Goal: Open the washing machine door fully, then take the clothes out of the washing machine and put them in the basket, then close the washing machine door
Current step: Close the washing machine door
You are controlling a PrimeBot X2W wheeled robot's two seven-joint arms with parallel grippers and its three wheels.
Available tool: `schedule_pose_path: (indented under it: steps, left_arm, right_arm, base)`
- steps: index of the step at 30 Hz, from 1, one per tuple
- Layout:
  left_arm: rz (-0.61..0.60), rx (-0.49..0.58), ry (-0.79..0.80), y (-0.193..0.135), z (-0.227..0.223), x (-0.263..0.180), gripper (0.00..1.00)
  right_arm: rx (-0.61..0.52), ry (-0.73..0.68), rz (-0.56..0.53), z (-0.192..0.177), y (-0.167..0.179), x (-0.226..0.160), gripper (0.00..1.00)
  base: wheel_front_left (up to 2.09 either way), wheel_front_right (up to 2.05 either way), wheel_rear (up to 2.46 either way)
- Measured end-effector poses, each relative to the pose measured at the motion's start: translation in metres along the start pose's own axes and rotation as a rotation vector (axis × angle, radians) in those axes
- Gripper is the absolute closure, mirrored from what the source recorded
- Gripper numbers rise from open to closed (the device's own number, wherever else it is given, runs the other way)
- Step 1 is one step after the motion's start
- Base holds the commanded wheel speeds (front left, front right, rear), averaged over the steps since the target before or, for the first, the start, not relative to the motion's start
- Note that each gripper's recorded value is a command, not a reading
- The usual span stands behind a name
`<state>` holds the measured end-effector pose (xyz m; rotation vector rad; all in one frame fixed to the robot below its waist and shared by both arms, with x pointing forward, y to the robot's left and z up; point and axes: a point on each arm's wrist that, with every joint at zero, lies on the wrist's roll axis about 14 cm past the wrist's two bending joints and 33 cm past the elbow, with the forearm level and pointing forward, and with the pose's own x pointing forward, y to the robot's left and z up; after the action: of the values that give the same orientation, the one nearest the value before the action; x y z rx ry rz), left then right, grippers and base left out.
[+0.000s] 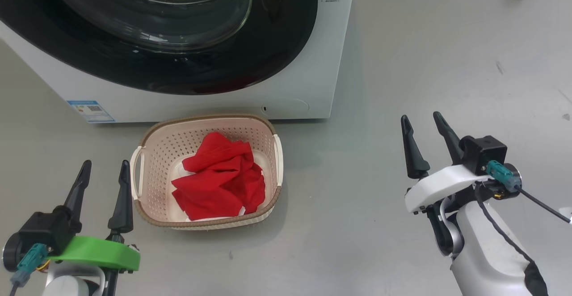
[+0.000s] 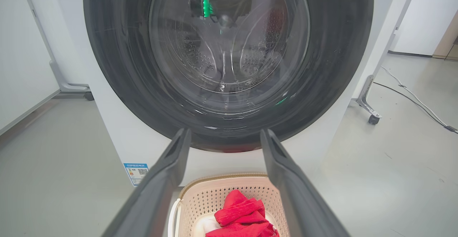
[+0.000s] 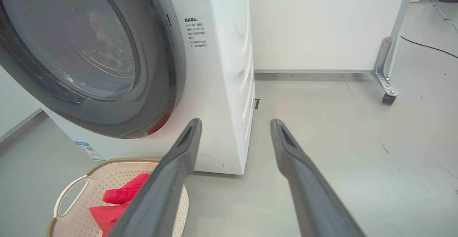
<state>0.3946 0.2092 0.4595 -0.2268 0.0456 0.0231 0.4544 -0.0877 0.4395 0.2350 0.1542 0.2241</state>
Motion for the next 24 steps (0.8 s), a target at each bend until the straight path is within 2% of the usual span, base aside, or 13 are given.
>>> schedule_pose_path:
  steps: [11,24]
  left_arm:
    - [0.009,-0.001,-0.019,0.001,0.007,-0.009,0.0]
    - [0.028,0.042,-0.008,0.008,0.005,-0.032,0.0]
  right_arm:
    - [-0.016,-0.061,-0.041,0.018,-0.009,-0.026,0.0]
    - [-0.029,-0.077,-0.068,0.02,-0.011,-0.057,0.0]
  base:
    - [0.0,0.0,0.0]
    - [0.0,0.0,0.0]
